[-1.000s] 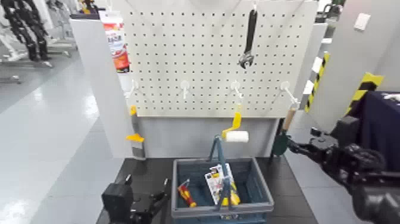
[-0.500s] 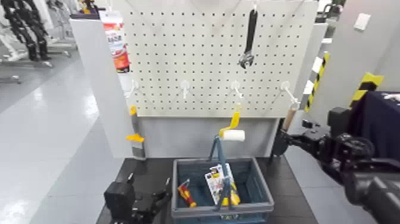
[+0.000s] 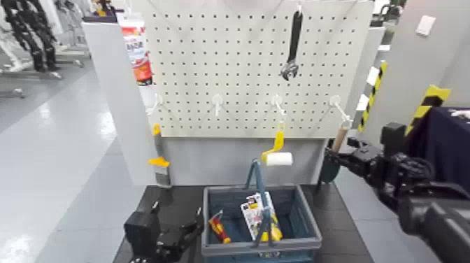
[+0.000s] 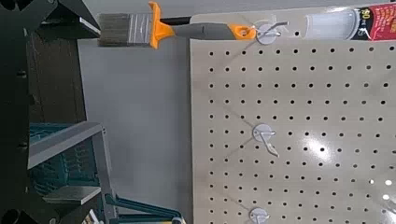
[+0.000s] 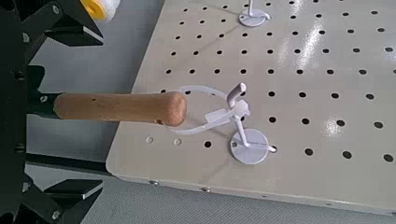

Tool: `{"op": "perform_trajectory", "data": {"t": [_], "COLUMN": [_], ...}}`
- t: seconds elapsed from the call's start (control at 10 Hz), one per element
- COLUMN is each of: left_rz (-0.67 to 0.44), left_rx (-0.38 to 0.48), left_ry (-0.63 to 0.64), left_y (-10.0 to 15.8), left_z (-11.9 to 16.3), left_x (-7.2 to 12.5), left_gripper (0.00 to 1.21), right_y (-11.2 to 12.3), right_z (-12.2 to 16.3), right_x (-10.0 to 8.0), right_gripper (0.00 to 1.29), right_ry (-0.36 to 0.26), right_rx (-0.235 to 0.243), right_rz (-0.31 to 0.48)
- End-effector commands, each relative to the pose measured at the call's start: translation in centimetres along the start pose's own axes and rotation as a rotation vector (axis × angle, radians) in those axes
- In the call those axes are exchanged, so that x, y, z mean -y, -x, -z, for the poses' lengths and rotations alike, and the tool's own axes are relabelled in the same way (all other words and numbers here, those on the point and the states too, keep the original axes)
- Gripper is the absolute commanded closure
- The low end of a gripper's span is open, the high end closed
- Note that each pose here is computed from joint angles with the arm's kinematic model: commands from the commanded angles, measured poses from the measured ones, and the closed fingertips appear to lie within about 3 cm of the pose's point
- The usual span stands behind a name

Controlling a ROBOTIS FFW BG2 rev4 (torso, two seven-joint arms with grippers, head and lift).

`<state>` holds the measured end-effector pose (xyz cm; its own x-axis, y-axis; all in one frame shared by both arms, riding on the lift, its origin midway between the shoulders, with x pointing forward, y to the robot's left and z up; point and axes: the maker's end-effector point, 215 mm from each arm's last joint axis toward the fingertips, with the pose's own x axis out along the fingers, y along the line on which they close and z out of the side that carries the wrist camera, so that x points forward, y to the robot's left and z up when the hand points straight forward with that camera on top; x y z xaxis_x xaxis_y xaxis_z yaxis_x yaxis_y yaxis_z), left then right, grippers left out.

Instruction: Put the tool with the wooden handle into the crate.

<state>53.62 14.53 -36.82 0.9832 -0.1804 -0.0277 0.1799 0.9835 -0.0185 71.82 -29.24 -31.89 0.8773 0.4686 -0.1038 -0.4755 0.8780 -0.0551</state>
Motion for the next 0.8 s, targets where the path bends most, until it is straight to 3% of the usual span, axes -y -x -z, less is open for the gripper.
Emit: {"op": "perform_trajectory", "data": {"t": [0.1, 0.2, 0.8], "left_rz": [0.002, 0.002, -0.003], "left_rx": [0.004, 0.004, 0.000], "left_ry": [0.001, 0.001, 0.004], "left_y": [-0.04, -0.04, 0.10], "left_z": [-0.09, -0.09, 0.11], "left_x": [0.04, 0.04, -0.17], "left_gripper": [0.12, 0.12, 0.12], "right_y": [-0.07, -0.13, -0.16], "right_z": [0.15, 0.19, 0.13], "right_x": [-0.04, -0.06, -0.57], "right_gripper": [0.85, 1.05, 1.13], "right_ry": [-0.011, -0.013, -0.010], "right_rx": [0.000, -0.001, 0.008], "right_rz": [0.001, 0.003, 0.000]}}
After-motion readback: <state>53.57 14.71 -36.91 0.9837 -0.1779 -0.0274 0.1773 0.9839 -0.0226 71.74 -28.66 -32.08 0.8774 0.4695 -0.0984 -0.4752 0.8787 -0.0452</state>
